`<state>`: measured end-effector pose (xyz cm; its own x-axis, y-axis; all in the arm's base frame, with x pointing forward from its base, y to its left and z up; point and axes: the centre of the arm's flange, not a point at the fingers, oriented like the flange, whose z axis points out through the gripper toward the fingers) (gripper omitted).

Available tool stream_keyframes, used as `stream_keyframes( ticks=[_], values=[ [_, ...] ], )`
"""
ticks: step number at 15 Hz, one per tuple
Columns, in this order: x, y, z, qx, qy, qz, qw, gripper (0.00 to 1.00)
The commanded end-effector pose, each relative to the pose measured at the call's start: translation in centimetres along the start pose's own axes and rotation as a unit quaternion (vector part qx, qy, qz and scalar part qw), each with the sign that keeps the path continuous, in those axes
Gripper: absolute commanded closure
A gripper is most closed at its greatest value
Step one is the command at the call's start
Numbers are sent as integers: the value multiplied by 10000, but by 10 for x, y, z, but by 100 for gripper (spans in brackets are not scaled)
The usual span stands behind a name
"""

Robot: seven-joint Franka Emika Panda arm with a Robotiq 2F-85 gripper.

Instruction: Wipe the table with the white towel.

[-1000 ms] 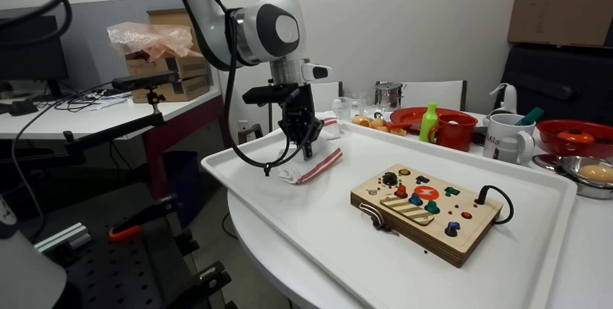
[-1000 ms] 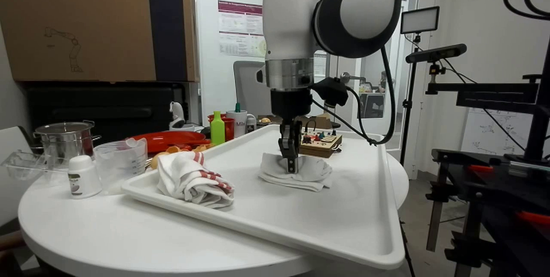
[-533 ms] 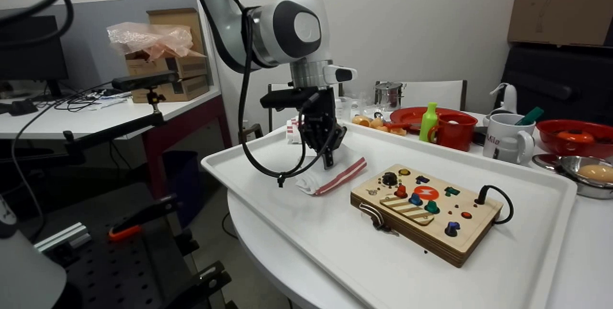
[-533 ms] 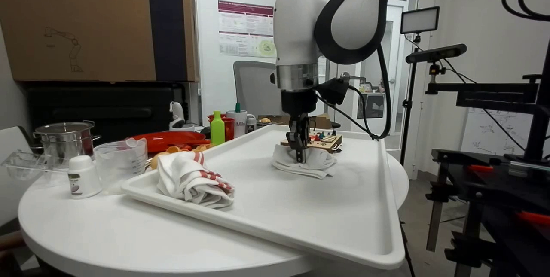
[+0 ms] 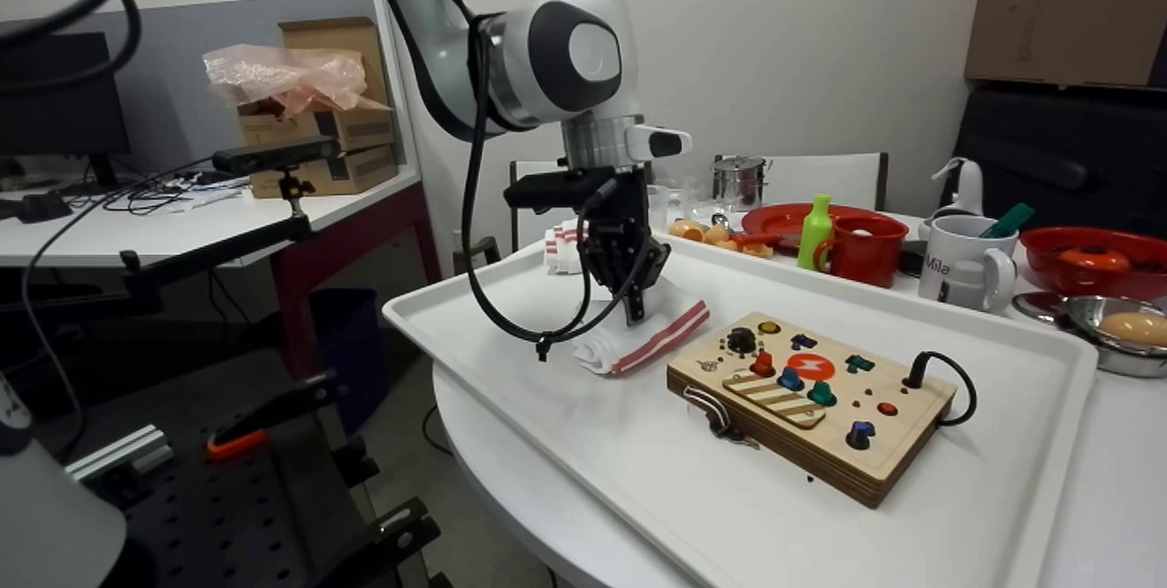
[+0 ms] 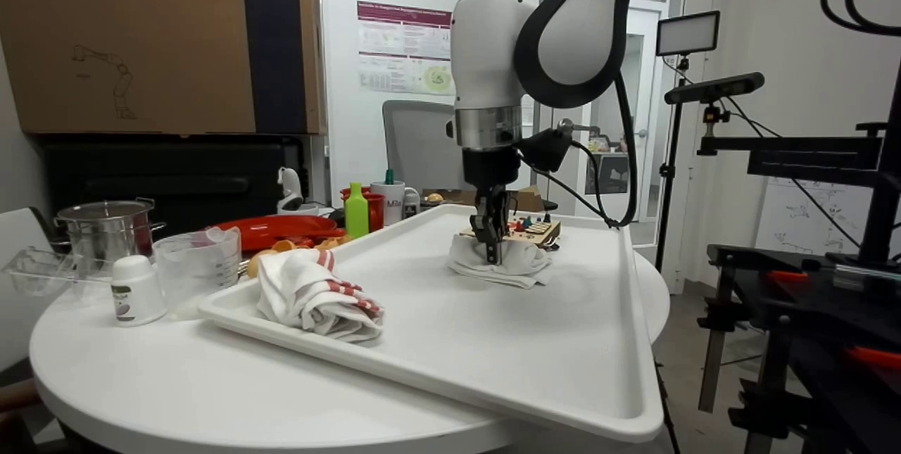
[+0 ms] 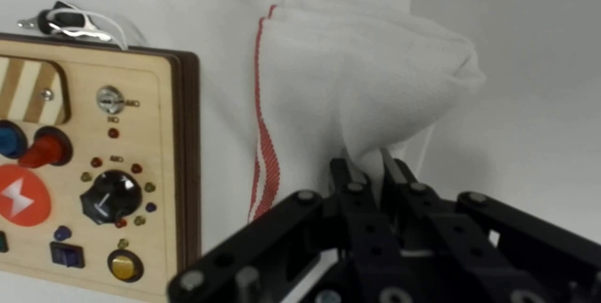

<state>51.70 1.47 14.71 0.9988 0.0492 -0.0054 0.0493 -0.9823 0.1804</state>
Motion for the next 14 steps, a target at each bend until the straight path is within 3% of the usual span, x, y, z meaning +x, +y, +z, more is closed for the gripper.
stream_keyframes(
  ticks=[1,9,14],
  values=[
    [0,-40,-6,7,74,-331,9994,97],
    [-17,-143,-29,204,220,-1231,9919,97],
    [-33,-183,-34,238,239,-1641,9859,97]
  ],
)
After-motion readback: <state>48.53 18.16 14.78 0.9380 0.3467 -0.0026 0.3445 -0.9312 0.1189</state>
